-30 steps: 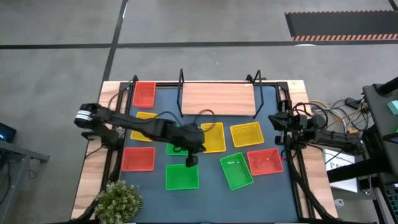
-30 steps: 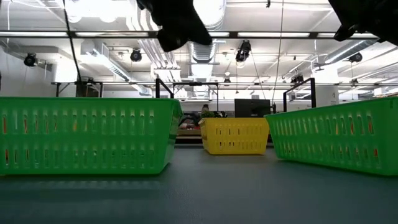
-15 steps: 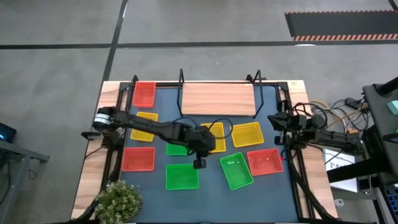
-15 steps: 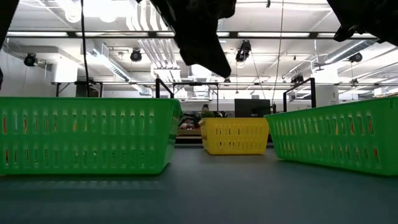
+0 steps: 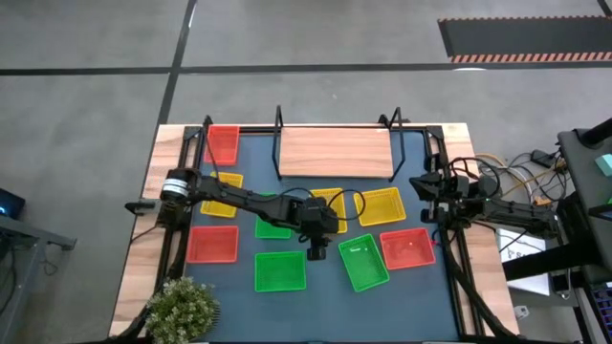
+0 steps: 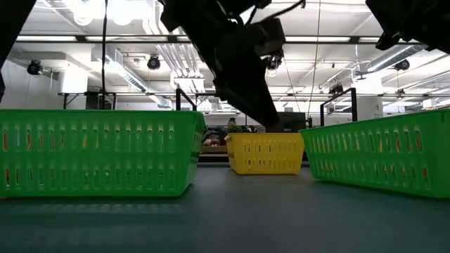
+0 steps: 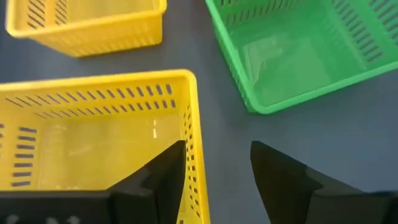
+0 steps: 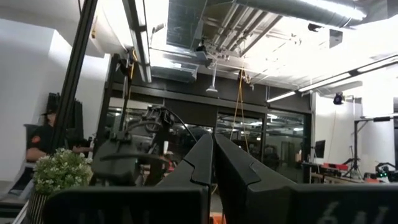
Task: Stack baskets on shelf by color
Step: Put the middle yellow bin on the shelf
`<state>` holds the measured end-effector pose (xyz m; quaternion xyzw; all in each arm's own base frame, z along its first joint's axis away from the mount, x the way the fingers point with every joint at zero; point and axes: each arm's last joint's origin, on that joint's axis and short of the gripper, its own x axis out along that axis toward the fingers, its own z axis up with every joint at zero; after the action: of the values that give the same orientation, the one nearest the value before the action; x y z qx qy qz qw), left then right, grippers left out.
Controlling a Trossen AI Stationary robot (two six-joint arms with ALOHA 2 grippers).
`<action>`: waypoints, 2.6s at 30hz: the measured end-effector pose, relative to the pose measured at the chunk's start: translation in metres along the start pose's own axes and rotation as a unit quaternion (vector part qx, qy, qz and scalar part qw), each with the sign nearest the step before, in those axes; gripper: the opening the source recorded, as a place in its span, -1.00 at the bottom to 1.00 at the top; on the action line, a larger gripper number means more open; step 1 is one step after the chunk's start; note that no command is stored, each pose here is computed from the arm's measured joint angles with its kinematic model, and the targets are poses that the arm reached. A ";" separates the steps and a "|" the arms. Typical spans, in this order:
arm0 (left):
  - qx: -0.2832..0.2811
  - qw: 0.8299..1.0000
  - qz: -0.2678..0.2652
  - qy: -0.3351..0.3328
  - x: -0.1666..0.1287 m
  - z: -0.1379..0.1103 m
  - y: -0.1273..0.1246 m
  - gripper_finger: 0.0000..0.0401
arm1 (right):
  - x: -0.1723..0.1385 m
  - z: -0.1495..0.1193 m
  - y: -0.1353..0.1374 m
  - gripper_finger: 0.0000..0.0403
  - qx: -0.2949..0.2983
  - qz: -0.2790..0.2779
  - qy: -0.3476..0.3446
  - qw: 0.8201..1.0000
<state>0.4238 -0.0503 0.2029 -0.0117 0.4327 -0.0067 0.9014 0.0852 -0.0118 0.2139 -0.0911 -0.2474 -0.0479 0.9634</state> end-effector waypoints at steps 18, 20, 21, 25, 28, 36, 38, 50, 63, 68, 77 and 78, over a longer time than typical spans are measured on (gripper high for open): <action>-0.042 0.999 0.010 0.011 0.021 -0.007 0.010 -0.72 | 0.000 0.000 0.000 -0.96 -0.003 0.000 -0.001 1.000; -0.042 0.999 0.009 0.010 0.020 -0.007 0.009 -0.90 | 0.000 0.000 0.000 -0.96 -0.003 0.000 -0.001 1.000; -0.042 0.999 0.009 0.009 0.020 -0.006 0.010 -0.94 | 0.000 0.000 0.000 -0.96 -0.003 0.000 -0.001 1.000; -0.042 0.999 0.009 0.007 0.017 -0.005 0.010 -0.97 | 0.000 0.000 0.000 -0.96 -0.003 0.000 -0.001 1.000; -0.025 1.000 0.016 0.010 0.006 -0.002 0.010 -0.99 | 0.000 0.000 0.000 -0.96 -0.003 0.000 -0.001 1.000; 0.084 0.994 0.056 -0.037 -0.050 0.022 0.013 -1.00 | 0.000 0.000 0.000 -0.96 -0.003 0.000 -0.001 1.000; 0.109 0.989 0.087 -0.045 -0.064 0.026 0.017 -1.00 | 0.000 0.000 0.000 -0.96 -0.004 0.000 -0.001 1.000; 0.157 0.972 0.177 0.007 -0.081 0.013 0.098 -1.00 | 0.000 0.000 0.000 -0.96 -0.003 0.000 -0.001 1.000; 0.115 0.969 0.214 0.044 -0.078 -0.016 0.168 -1.00 | 0.000 -0.002 0.000 -0.96 -0.002 0.002 0.012 1.000; 0.106 0.969 0.216 0.052 -0.077 -0.023 0.176 -1.00 | 0.000 -0.004 0.000 -0.96 0.004 0.003 0.019 1.000; 0.103 0.972 0.201 0.063 -0.071 -0.033 0.177 -0.95 | 0.000 -0.005 0.001 -0.96 0.017 0.003 0.026 1.000; 0.103 0.972 0.201 0.063 -0.071 -0.033 0.177 -0.92 | 0.000 -0.005 0.001 -0.96 0.017 0.003 0.025 1.000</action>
<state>0.3538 0.1280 0.2331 0.1690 0.4790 0.1293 0.8516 0.0875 -0.0122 0.2095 -0.0747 -0.2233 -0.0430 0.9709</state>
